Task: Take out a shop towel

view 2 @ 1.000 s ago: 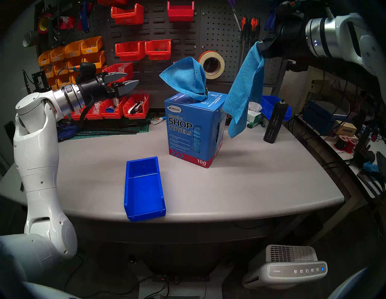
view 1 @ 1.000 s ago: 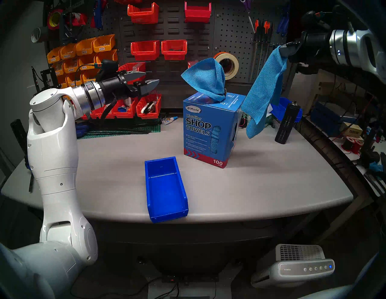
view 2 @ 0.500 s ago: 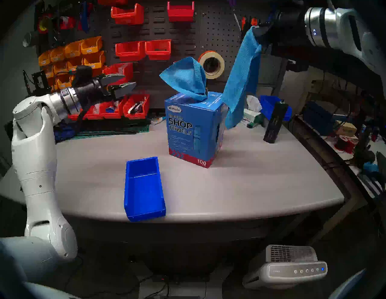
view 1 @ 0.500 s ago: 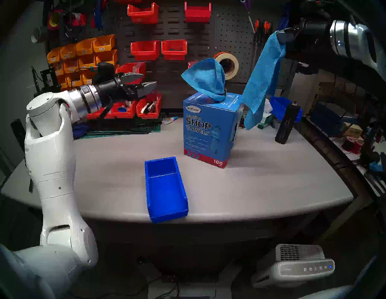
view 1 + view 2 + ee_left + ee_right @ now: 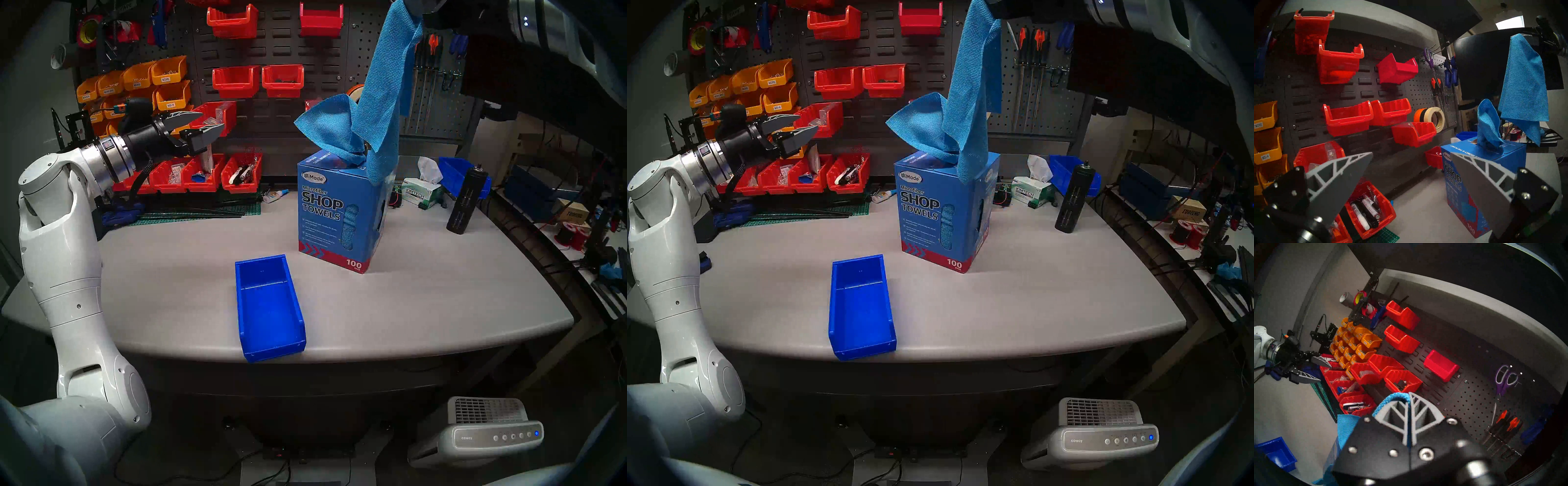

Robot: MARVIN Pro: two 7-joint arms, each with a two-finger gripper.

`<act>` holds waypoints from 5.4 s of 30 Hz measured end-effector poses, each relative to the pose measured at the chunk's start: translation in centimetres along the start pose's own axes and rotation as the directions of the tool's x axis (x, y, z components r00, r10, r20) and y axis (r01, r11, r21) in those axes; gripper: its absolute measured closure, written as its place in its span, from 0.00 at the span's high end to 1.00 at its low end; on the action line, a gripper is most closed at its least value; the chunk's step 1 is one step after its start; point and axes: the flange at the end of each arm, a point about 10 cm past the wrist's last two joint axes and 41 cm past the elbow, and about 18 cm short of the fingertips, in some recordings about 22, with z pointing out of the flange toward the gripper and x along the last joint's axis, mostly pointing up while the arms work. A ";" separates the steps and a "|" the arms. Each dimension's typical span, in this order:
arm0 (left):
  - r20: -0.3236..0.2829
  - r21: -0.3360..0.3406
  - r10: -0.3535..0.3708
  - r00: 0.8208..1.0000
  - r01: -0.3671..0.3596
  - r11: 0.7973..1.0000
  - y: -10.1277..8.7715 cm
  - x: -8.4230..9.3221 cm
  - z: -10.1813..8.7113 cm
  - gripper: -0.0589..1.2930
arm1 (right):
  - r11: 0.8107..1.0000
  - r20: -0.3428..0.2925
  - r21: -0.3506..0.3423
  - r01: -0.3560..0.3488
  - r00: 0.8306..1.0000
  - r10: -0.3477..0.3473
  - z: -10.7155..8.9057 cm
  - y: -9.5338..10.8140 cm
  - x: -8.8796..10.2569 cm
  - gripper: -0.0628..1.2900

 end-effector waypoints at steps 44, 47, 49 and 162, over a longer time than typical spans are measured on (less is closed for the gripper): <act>-0.021 0.014 -0.063 0.998 0.063 0.998 -1.7 -0.5 -4.2 0.96 | 0.940 0.174 0.236 -0.247 0.962 0.209 12.9 -17.5 -4.7 0.02; -0.016 0.016 -0.066 0.998 0.066 0.998 -1.9 -0.9 -4.8 0.96 | 0.937 0.192 0.221 -0.270 0.954 0.230 12.7 -18.1 -5.4 0.02; -0.011 0.017 -0.069 0.998 0.069 0.997 -1.9 -1.3 -5.2 0.96 | 0.935 0.203 0.208 -0.286 0.948 0.245 12.6 -18.5 -5.7 0.02; -0.047 -0.114 -0.072 0.996 0.066 0.991 11.6 -5.2 -4.3 0.96 | 0.567 0.107 -0.753 -0.334 0.787 0.607 -0.2 -8.7 -17.2 0.96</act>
